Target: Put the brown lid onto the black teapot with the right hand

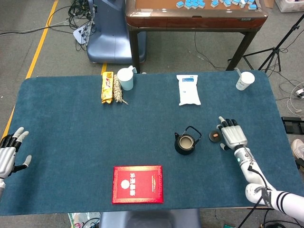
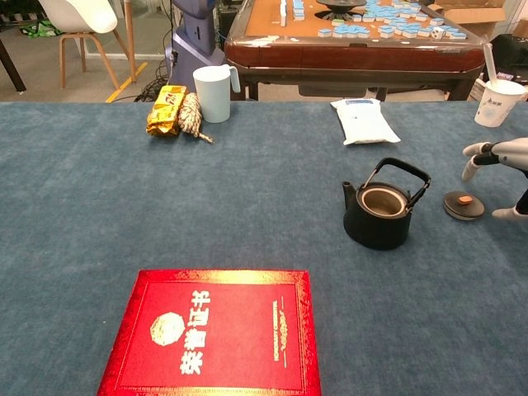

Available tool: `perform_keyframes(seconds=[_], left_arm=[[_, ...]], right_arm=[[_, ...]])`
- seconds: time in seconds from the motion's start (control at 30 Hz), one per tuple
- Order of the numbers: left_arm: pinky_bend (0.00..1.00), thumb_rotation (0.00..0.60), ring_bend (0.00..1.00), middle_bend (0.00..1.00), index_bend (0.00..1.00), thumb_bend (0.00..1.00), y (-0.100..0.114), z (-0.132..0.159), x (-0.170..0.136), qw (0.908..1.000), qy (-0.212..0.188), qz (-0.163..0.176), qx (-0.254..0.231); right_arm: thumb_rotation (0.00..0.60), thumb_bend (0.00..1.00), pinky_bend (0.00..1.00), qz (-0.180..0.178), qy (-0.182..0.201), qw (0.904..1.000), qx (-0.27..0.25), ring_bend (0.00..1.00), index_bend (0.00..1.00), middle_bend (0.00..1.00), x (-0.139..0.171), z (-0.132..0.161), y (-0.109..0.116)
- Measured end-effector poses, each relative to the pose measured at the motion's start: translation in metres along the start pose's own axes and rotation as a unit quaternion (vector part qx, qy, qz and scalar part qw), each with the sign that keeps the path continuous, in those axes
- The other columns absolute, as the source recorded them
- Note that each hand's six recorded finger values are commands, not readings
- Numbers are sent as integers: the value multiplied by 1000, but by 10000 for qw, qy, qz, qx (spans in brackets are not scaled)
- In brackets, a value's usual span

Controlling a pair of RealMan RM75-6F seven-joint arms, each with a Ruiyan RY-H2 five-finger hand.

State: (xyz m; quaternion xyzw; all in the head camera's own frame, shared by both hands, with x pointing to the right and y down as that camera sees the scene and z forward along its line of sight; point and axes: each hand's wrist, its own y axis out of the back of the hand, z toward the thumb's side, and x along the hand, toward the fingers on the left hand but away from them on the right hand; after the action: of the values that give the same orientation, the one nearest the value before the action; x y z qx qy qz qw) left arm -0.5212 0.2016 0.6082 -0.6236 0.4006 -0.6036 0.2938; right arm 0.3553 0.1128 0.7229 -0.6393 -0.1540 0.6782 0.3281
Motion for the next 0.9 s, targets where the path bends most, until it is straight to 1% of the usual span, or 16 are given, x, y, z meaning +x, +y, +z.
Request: perform_keyframes(seconds=[0.9], left_arm=[[0,600,0,0,91,395,-1,-7,0,10000,22,9,-32]], right_arm=[[600,307,0,136,60,9999,-16,0,217,0,-17,12,-8]])
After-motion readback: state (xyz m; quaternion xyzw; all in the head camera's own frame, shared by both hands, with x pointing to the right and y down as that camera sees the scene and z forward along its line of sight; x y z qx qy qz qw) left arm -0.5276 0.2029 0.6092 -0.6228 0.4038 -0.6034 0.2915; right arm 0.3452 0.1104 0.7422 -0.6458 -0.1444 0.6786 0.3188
